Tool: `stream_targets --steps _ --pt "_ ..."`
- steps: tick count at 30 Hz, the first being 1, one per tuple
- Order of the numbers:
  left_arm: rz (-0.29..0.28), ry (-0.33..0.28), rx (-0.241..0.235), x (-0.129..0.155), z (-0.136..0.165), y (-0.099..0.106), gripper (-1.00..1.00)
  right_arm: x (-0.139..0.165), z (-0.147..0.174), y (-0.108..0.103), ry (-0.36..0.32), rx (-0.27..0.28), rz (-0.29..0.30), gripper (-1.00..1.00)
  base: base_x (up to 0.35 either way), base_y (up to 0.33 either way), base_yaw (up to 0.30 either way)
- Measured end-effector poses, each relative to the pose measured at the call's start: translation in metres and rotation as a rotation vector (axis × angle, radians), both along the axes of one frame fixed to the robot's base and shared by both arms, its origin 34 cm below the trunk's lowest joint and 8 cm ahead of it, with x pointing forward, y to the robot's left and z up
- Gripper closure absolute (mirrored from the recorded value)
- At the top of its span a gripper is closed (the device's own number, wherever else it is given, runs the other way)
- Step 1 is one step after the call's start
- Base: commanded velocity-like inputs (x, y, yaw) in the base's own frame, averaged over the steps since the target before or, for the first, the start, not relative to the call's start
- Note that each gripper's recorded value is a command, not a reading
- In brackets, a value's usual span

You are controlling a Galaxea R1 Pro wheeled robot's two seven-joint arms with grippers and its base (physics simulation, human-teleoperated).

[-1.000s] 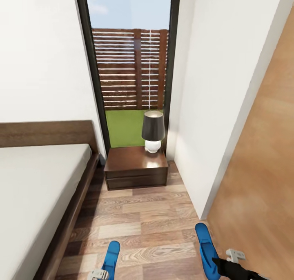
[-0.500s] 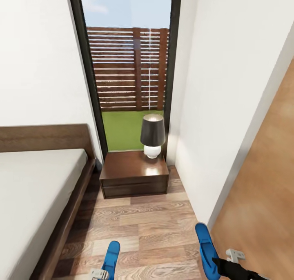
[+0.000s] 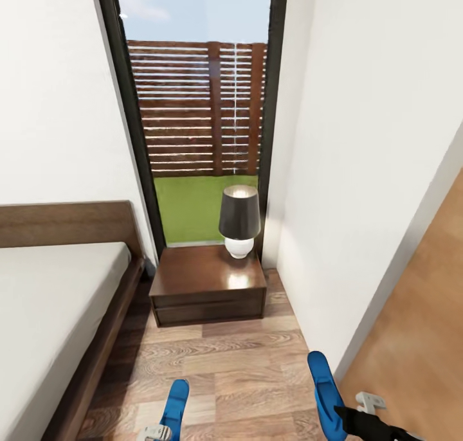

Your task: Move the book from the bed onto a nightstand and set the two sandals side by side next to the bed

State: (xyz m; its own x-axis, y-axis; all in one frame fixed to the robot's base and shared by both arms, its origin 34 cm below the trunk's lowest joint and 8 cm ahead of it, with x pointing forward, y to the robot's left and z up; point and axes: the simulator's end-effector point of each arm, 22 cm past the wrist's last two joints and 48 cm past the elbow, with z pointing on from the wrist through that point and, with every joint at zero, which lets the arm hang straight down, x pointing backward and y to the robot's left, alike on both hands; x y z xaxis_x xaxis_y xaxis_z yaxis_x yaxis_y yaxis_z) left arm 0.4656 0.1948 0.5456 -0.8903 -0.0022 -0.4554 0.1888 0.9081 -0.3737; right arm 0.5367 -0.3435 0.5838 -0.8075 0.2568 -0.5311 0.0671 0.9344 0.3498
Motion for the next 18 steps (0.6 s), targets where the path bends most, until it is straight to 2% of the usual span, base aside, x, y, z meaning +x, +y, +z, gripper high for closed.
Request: stream_targets --steps 11,18 --pt "0.000 0.000 0.000 0.0000 0.0000 -0.0001 1.00 0.0001 0.0000 0.0000 0.000 0.000 0.000 1.00 0.276 -0.154 0.000" --pt "0.001 0.000 0.000 0.0003 -0.0002 0.0004 1.00 0.0004 -0.0002 -0.0001 0.000 0.001 -0.001 1.00 0.059 -0.052 0.037"
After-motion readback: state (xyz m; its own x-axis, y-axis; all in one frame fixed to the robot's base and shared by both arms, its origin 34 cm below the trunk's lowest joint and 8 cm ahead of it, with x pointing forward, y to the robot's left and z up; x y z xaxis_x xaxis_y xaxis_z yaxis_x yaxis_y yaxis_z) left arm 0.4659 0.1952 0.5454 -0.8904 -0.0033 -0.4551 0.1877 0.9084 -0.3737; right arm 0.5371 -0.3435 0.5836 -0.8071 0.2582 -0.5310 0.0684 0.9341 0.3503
